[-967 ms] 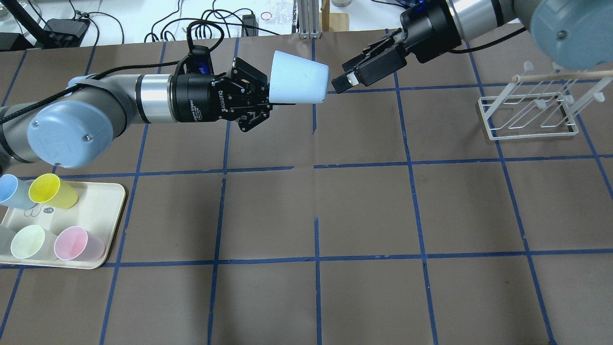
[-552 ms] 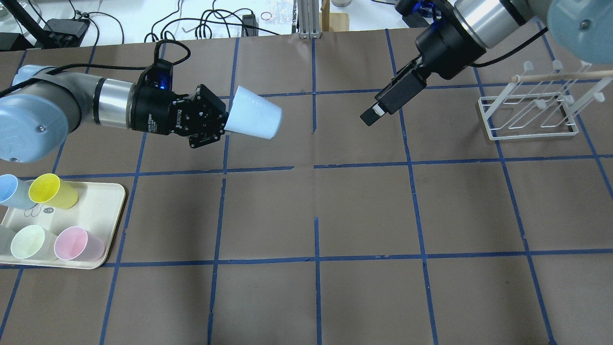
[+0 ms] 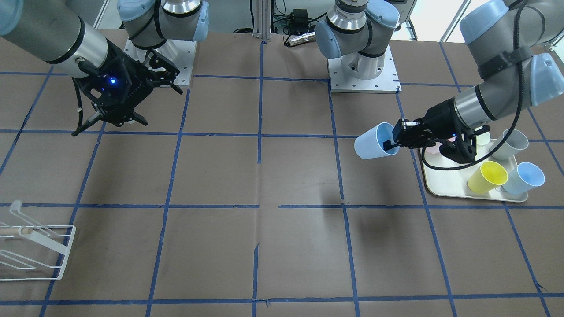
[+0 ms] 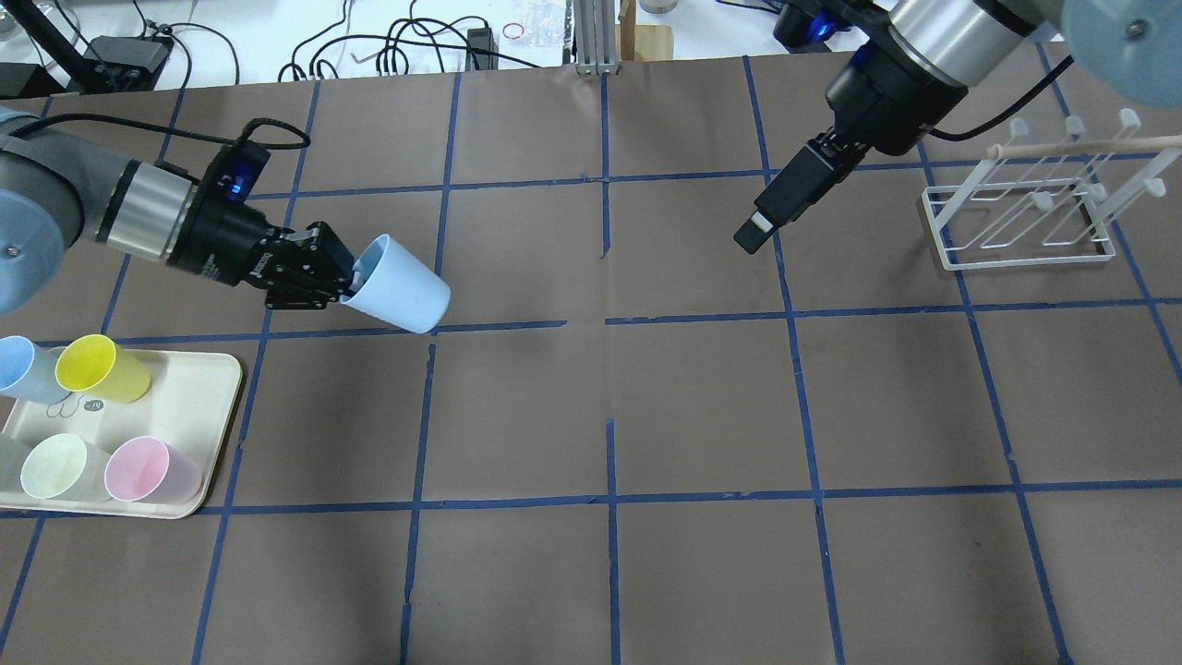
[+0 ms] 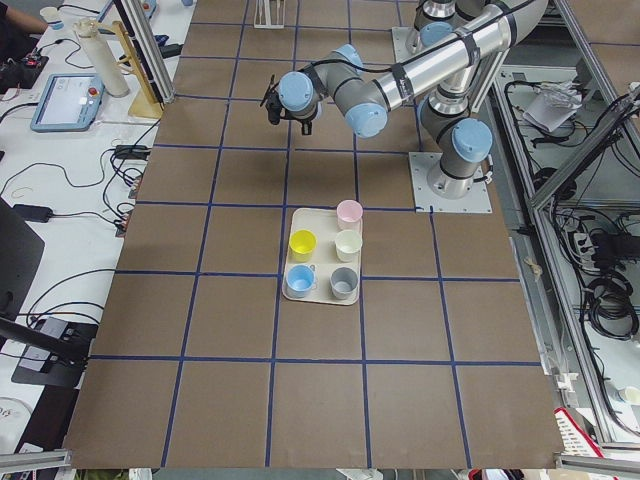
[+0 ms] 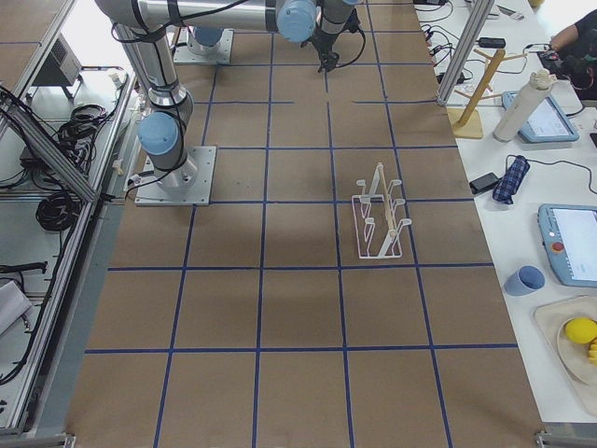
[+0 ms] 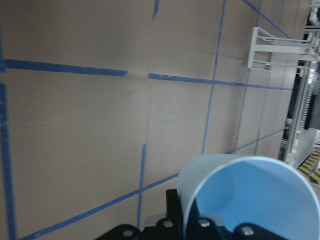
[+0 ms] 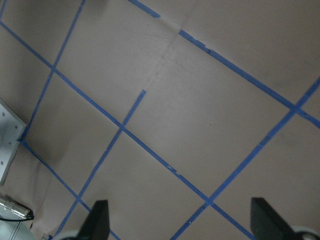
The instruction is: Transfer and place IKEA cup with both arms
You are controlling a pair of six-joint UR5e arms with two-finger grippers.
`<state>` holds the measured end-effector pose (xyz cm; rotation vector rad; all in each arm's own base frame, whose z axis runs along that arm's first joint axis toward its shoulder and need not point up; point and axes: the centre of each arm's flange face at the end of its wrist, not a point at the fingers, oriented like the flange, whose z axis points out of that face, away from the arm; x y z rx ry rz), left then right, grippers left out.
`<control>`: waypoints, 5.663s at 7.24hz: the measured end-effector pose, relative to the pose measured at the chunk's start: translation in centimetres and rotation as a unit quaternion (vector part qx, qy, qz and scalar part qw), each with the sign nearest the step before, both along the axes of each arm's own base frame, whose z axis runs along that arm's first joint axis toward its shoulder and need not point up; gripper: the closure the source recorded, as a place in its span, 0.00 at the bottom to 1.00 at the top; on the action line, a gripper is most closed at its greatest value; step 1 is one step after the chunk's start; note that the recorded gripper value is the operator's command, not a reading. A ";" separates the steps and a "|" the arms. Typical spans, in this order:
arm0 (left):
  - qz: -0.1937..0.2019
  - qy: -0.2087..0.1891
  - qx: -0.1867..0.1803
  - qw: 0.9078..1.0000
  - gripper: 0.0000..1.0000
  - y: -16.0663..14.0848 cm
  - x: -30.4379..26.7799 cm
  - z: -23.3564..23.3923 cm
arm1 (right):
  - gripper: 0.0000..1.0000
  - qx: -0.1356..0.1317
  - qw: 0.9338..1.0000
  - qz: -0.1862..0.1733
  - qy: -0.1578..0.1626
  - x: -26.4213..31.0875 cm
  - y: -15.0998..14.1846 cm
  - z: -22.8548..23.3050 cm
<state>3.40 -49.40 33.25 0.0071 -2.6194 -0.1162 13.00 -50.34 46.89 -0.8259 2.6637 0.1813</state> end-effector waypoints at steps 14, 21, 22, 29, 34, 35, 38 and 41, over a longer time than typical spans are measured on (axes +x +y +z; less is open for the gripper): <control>-0.217 -0.181 -0.116 0.952 0.88 -1.3 17.5 -10.8 | 0.00 -0.120 0.924 -0.328 0.157 5.0 0.3 4.0; -0.180 -0.193 -0.110 0.958 0.00 -1.9 17.1 -9.2 | 0.00 -0.124 0.916 -0.349 0.155 3.6 -0.2 4.2; -0.173 -0.195 -0.109 0.959 0.00 -2.5 16.7 -7.6 | 0.00 -0.124 0.916 -0.349 0.155 3.6 -0.2 4.2; -0.072 -0.237 -0.030 0.968 0.00 -5.0 -14.8 12.5 | 0.00 -0.123 0.916 -0.349 0.155 3.5 -0.2 4.2; -0.013 -0.258 -0.045 0.965 0.00 -1.1 -21.8 17.3 | 0.00 -0.122 0.916 -0.349 0.158 3.4 -0.1 4.1; -0.010 -0.260 -0.047 0.964 0.00 -1.1 -21.8 17.5 | 0.00 -0.123 0.915 -0.350 0.158 3.4 -0.1 4.1; -0.006 -0.261 -0.051 0.964 0.00 -1.3 -21.7 17.8 | 0.00 -0.123 0.915 -0.349 0.157 3.5 -0.1 4.2; -0.005 -0.260 -0.049 0.964 0.00 -1.7 -21.5 17.5 | 0.00 -0.124 0.915 -0.351 0.157 3.4 -0.1 4.2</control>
